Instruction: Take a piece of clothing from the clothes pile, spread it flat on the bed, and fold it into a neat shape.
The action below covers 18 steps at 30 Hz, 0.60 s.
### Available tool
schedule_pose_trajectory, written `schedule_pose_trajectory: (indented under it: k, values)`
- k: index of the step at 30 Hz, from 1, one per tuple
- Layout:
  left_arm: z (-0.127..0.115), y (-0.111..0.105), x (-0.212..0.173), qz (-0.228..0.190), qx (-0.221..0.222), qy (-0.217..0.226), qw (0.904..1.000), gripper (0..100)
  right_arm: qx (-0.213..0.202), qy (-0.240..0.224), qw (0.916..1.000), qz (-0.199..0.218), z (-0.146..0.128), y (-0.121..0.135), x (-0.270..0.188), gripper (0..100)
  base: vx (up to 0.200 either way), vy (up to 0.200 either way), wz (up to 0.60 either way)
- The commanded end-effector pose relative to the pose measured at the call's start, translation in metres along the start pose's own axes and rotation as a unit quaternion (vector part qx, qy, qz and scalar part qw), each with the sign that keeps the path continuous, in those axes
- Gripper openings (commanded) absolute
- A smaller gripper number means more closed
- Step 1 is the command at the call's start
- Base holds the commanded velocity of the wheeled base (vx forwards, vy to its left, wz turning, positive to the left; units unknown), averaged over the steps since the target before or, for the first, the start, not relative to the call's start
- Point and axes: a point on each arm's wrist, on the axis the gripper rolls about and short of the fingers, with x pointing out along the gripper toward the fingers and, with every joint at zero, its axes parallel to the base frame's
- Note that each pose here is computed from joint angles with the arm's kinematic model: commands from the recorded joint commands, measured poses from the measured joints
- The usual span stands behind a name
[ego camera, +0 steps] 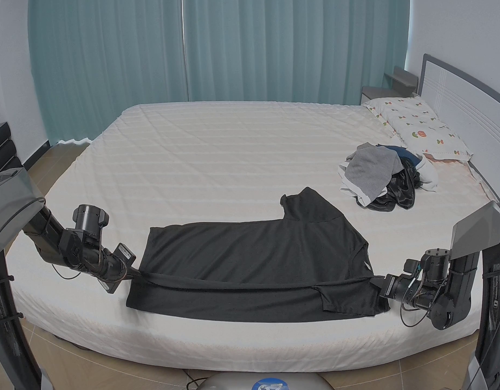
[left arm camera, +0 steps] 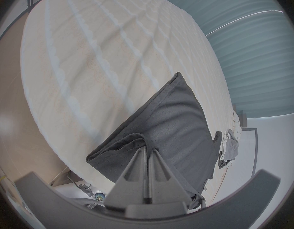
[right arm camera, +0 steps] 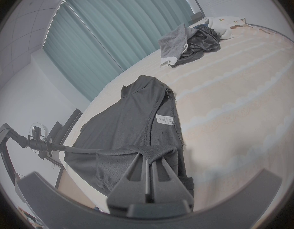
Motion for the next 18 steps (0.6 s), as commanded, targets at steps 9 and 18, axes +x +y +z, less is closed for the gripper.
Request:
schedule_pose_trajectory:
  k: [9,18]
  values:
    - [0.001,0.001,0.003,0.008,-0.007,-0.011,0.9999,100,-0.001,0.006,0.9999,0.008,-0.005,0.004,0.005,100,0.000,0.000,0.00]
    - [-0.001,0.004,0.001,0.012,-0.011,-0.008,0.9998,100,0.040,-0.023,0.9990,-0.001,0.011,0.001,-0.006,100,0.000,0.000,0.00]
